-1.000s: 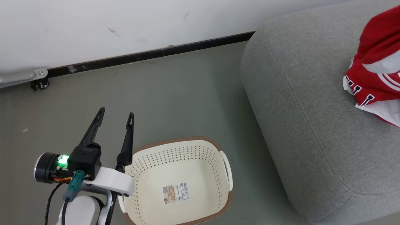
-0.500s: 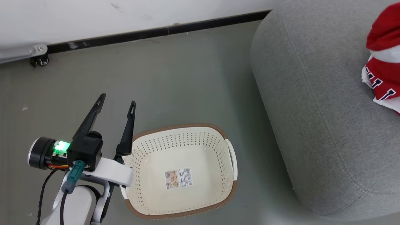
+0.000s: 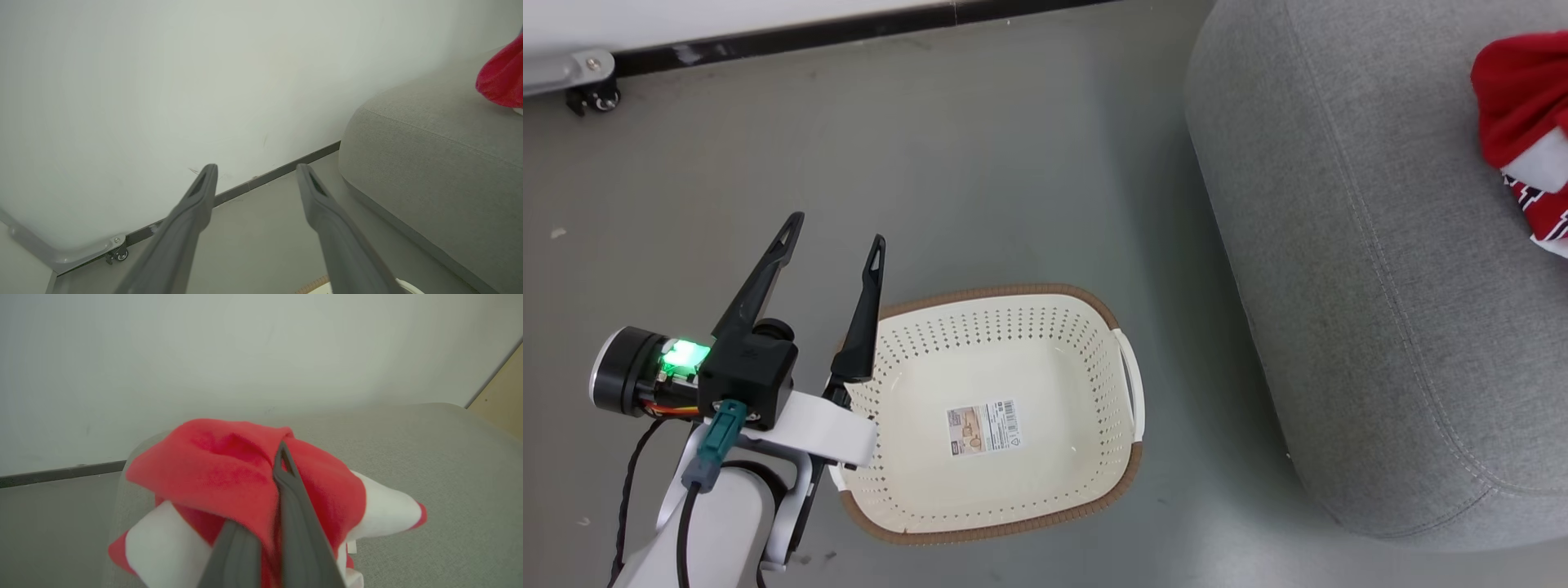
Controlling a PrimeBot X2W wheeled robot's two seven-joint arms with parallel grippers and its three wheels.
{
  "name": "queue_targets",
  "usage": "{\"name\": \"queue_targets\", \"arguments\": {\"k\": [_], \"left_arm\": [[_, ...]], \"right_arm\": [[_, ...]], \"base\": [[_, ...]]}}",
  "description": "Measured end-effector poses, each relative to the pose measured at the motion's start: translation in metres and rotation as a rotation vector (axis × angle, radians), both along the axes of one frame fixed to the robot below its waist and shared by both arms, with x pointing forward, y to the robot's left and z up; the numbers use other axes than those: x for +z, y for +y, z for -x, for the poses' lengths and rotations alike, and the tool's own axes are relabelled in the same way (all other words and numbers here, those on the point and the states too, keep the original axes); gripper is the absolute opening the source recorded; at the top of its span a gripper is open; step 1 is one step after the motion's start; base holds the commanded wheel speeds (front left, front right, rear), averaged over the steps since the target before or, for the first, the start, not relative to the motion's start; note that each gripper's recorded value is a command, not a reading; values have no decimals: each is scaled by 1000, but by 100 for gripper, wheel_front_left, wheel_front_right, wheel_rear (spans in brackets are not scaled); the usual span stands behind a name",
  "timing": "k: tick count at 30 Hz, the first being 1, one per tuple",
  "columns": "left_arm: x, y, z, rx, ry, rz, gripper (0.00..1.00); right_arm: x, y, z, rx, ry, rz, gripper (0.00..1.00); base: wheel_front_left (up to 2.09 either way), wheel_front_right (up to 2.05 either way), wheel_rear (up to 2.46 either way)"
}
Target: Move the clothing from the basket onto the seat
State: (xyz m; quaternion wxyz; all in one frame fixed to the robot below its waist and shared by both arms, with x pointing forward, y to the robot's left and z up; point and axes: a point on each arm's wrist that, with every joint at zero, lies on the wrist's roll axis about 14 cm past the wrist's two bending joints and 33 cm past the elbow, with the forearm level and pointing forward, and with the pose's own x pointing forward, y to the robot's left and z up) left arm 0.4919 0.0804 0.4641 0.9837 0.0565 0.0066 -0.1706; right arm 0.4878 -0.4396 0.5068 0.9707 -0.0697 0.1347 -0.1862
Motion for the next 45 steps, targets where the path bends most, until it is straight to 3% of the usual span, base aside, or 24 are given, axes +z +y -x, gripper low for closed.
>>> {"name": "queue_targets", "arguments": {"k": [6,18,19,20,21,23,24,45], "left_arm": [[-10,-5,-5,-10,18,3,100],[-15,-20,-14,-37,18,33,100],[-15,-21,-14,-39,15,36,100],[-15,-22,-14,-41,16,37,100],[-15,-23,-14,-42,16,38,100],[-14,-25,-14,-45,10,43,100],[-13,-26,-14,-46,9,44,100],[12,-29,-3,-5,-46,106,100]], "right_arm": [[-47,0,17,-32,93,-44,0],[-81,-10,47,-125,140,-122,0],[-81,-10,48,-127,139,-125,15],[-81,-9,48,-128,132,-129,37],[-80,-9,49,-130,120,-133,47],[-77,-9,49,-132,103,-137,91],[-76,-9,50,-132,102,-136,100],[-57,2,73,-69,66,-106,100]], "base": [[0,0,0],[0,0,0],[0,0,0],[0,0,0],[0,0,0],[0,0,0],[0,0,0],[0,0,0]]}}
